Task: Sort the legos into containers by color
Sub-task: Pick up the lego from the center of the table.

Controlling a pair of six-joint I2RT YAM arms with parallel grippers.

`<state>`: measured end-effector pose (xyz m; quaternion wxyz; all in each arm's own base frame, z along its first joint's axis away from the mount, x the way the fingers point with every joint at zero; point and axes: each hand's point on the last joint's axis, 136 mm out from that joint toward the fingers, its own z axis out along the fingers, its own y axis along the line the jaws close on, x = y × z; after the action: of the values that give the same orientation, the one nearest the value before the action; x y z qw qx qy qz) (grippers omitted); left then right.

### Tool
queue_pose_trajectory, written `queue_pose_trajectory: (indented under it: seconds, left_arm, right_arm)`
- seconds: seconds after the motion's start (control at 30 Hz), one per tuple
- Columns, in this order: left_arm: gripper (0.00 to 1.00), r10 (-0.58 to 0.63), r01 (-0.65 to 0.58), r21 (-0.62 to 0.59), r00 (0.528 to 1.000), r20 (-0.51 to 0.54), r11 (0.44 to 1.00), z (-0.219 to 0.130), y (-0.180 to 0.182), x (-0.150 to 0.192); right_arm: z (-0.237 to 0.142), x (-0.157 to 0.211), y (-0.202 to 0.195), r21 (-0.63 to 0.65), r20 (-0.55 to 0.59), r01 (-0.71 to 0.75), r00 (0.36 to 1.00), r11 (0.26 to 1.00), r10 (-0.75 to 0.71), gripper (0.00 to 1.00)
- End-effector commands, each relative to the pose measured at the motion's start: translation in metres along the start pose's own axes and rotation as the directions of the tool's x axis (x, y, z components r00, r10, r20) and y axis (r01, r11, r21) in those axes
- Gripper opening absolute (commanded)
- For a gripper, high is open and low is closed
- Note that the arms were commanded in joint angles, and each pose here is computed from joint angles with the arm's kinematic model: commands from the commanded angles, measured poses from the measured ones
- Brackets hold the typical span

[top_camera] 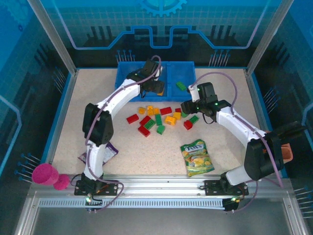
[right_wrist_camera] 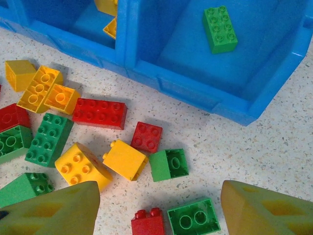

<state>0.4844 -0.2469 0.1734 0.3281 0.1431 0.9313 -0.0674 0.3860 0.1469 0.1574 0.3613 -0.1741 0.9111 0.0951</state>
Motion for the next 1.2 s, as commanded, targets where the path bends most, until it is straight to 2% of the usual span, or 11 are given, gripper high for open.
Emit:
queue_pose_trajectory:
  seconds: [0.0,0.1,0.2,0.33,0.77,1.17]
  left_arm:
    - [0.57,0.026,-0.025,0.017,0.999,-0.026,1.0,-0.014,-0.026,0.027]
    - [0.6,0.019,-0.021,-0.027,0.996,-0.086,0.999,-0.017,-0.041,0.051]
    - [0.7,0.03,-0.031,-0.007,0.993,-0.114,0.999,-0.014,-0.065,0.067]
    - [0.71,0.029,-0.027,0.014,0.989,-0.144,1.0,-0.004,-0.086,0.082]
    - [0.73,0.016,-0.009,0.028,0.965,-0.261,1.0,0.036,-0.106,0.12]
    - [0.73,0.001,0.013,0.042,0.95,-0.313,0.999,0.059,-0.119,0.14]
  right_arm:
    - [0.002,-0.015,-0.01,-0.003,0.032,-0.032,0.999,0.999,0.032,0.68]
    - [0.001,-0.019,-0.015,-0.002,0.043,-0.062,0.997,0.998,0.062,0.68]
    - [0.003,-0.019,-0.017,-0.01,0.047,-0.075,0.996,0.997,0.075,0.68]
    - [0.006,-0.017,-0.02,-0.012,0.04,-0.075,0.996,0.997,0.076,0.7]
    - [0.01,-0.011,-0.029,-0.012,0.028,-0.113,0.993,0.993,0.114,0.71]
    - [0.014,-0.008,-0.03,-0.016,0.017,-0.119,0.993,0.993,0.12,0.72]
